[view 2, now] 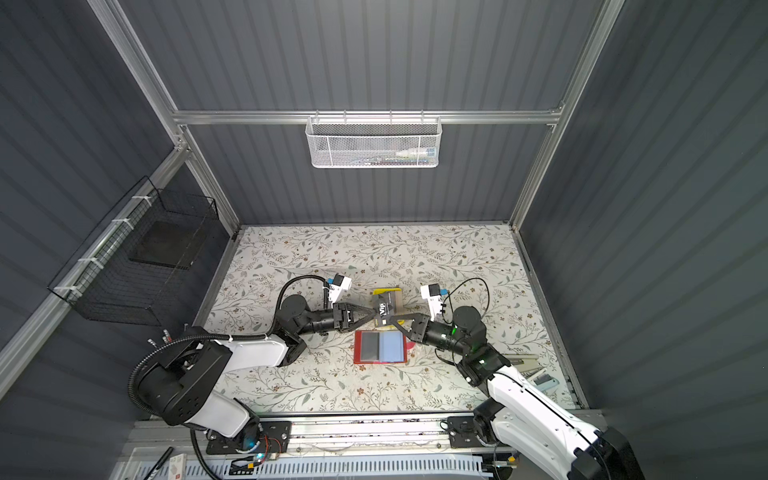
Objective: Put the credit cards into the card holder
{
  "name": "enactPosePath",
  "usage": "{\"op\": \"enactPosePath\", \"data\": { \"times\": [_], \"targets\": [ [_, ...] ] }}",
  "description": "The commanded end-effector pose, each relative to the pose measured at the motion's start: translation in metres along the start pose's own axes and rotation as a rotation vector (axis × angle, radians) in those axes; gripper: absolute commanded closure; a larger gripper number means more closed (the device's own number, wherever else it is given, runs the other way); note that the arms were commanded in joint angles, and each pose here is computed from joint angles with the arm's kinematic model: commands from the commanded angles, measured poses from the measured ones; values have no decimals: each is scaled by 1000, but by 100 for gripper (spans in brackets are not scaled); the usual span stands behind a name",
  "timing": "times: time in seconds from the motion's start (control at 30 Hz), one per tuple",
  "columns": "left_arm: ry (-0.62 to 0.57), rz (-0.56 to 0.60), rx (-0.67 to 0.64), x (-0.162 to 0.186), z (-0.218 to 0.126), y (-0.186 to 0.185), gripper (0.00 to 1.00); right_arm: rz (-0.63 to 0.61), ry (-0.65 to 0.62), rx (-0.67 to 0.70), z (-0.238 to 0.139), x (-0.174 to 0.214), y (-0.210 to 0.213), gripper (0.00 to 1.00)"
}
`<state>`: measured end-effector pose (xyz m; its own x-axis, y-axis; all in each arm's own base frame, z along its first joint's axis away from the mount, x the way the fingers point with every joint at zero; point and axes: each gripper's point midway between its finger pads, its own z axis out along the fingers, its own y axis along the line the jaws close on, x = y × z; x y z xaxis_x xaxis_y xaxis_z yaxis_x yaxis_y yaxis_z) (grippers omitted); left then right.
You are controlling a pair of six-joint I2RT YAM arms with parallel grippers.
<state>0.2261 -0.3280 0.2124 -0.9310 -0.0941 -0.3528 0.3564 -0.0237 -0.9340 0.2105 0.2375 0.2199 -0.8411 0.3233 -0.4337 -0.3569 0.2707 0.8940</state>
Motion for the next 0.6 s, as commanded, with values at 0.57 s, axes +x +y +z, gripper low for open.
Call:
{"op": "enactPosePath", "data": {
  "times": [0.57],
  "targets": [
    [-24, 12, 56, 0, 11, -11, 86, 7, -18, -43, -1, 4, -2, 98]
  ]
}}
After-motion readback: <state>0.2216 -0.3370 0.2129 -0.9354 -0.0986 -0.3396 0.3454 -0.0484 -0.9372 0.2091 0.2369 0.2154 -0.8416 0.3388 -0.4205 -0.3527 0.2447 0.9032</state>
